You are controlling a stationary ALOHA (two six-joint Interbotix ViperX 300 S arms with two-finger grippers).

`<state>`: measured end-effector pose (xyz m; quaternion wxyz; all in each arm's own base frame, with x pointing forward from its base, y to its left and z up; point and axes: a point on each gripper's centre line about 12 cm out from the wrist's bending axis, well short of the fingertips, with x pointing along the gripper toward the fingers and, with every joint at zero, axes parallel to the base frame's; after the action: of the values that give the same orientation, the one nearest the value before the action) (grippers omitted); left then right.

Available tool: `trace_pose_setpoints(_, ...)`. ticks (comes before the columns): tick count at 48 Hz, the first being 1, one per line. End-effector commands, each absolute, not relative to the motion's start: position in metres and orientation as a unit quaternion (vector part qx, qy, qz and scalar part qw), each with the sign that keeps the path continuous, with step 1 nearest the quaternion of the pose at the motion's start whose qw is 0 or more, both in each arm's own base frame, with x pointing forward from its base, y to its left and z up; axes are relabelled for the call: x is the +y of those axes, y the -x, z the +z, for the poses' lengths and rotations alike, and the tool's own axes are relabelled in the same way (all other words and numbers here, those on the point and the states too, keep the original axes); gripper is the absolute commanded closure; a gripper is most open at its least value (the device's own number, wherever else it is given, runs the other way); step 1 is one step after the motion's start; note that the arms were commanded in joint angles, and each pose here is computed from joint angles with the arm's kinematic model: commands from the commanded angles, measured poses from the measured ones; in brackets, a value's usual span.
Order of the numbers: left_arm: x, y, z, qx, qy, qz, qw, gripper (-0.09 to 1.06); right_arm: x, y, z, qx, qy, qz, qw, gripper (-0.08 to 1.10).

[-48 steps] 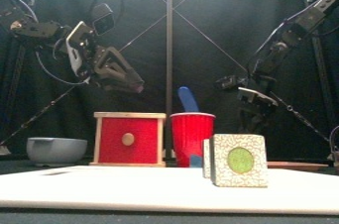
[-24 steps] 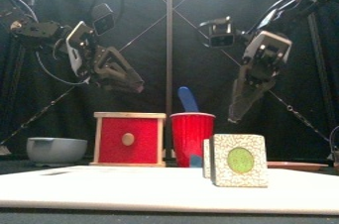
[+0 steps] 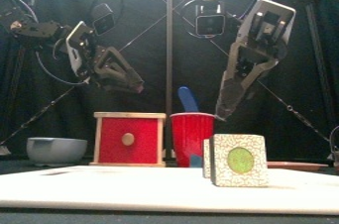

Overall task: Place sushi on board then cut the sushi with the knife then place the pieces on the plate
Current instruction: Place the 4 sushi pieces on the plate

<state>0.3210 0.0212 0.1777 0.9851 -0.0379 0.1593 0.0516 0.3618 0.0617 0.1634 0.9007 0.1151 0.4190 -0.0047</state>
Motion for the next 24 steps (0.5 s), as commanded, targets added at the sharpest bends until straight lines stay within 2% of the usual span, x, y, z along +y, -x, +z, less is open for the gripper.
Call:
trace_pose_setpoints(1, 0.022, -0.322, 0.182, 0.151, 0.038, 0.053, 0.986, 0.30, 0.070, -0.372, 0.175, 0.401, -0.126, 0.004, 0.907, 0.24)
trace_pose_setpoints(24, 0.022, -0.321, 0.179, 0.155, 0.037, 0.053, 0.986, 0.30, 0.076, -0.388, 0.151, 0.425, -0.119, 0.003, 0.898, 0.23)
